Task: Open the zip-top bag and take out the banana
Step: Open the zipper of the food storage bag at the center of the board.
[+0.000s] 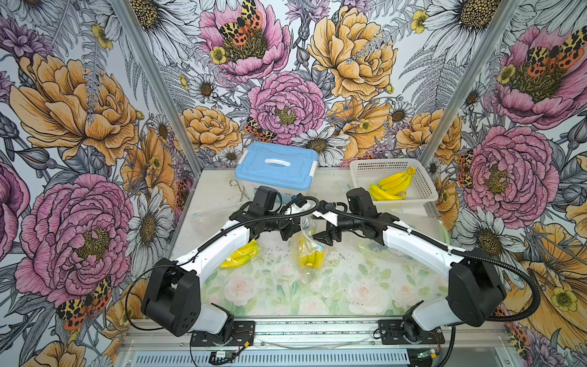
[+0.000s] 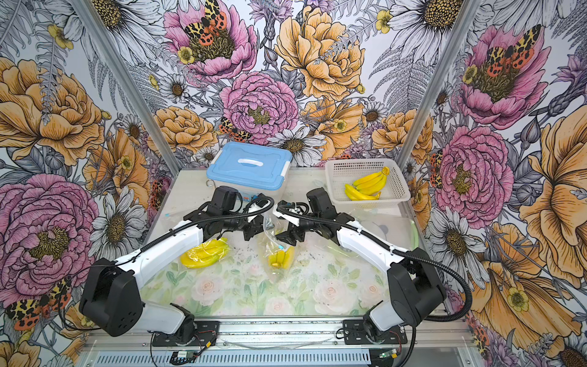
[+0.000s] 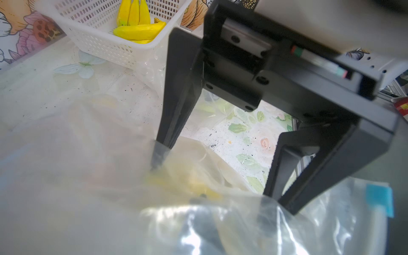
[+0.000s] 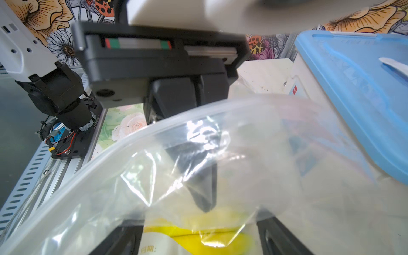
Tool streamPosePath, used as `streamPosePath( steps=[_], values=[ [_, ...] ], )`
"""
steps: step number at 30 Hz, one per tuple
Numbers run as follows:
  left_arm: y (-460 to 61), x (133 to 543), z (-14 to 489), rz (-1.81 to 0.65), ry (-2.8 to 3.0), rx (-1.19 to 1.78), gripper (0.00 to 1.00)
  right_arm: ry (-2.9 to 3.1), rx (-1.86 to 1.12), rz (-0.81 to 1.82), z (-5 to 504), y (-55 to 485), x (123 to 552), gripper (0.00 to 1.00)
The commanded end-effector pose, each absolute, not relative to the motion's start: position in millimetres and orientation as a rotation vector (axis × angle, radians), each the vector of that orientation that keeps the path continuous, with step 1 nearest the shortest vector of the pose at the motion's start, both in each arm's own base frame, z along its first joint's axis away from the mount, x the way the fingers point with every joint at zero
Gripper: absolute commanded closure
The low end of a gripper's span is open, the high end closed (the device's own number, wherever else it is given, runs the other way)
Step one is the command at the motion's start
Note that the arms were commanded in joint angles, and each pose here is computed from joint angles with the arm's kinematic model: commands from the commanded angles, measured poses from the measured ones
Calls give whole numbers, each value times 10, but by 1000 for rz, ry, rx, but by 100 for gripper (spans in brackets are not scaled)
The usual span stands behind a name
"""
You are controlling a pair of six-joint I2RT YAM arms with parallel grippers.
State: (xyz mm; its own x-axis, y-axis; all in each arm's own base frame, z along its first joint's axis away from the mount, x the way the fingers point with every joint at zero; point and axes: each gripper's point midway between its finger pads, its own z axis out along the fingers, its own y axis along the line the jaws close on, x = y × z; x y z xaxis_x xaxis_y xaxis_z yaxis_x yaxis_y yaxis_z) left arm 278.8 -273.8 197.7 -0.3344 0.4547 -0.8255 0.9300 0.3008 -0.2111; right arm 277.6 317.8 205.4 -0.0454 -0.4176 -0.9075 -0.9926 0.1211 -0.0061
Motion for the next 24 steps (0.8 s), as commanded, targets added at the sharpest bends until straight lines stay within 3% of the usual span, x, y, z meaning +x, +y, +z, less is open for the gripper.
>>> streamPosePath(
  steps=[1, 2, 5, 6, 10, 15, 17, 19, 20, 21, 23, 24],
  values=[
    [-2795, 2812, 2176, -956, 1844, 1227, 100, 1508, -1405, 969, 2242, 3360, 2741, 22],
    [-2791, 2821, 2176, -954, 1845, 1225, 100, 1512, -1385, 980, 2255, 3372, 2756, 27],
    [-2779, 2823, 2172, -946, 1855, 1222, 100, 1519, -1306, 975, 2288, 3364, 2821, 66],
    [-2762, 2824, 2161, -935, 1863, 1222, 100, 1512, -1296, 966, 2305, 3349, 2832, 74],
    [-2594, 2921, 2122, -834, 1925, 1177, 100, 1541, -1273, 957, 2278, 3251, 2826, 77],
    [-2422, 2979, 2163, -762, 1957, 1134, 100, 1564, -1256, 952, 2238, 3155, 2814, 92],
    [-2405, 2966, 2173, -758, 1959, 1134, 100, 1567, -1254, 962, 2239, 3158, 2801, 90],
    [-2398, 2943, 2172, -763, 1959, 1134, 100, 1567, -1245, 967, 2257, 3165, 2816, 74],
    [-2404, 2934, 2176, -762, 1957, 1135, 100, 1565, -1246, 976, 2261, 3173, 2815, 73],
    [-2400, 2931, 2164, -760, 1964, 1132, 100, 1559, -1249, 978, 2274, 3180, 2817, 76],
    [-2400, 2910, 2154, -766, 1969, 1128, 100, 1557, -1252, 982, 2275, 3187, 2818, 100],
    [-2386, 2906, 2146, -763, 1973, 1124, 100, 1553, -1252, 977, 2284, 3187, 2825, 100]
  ],
)
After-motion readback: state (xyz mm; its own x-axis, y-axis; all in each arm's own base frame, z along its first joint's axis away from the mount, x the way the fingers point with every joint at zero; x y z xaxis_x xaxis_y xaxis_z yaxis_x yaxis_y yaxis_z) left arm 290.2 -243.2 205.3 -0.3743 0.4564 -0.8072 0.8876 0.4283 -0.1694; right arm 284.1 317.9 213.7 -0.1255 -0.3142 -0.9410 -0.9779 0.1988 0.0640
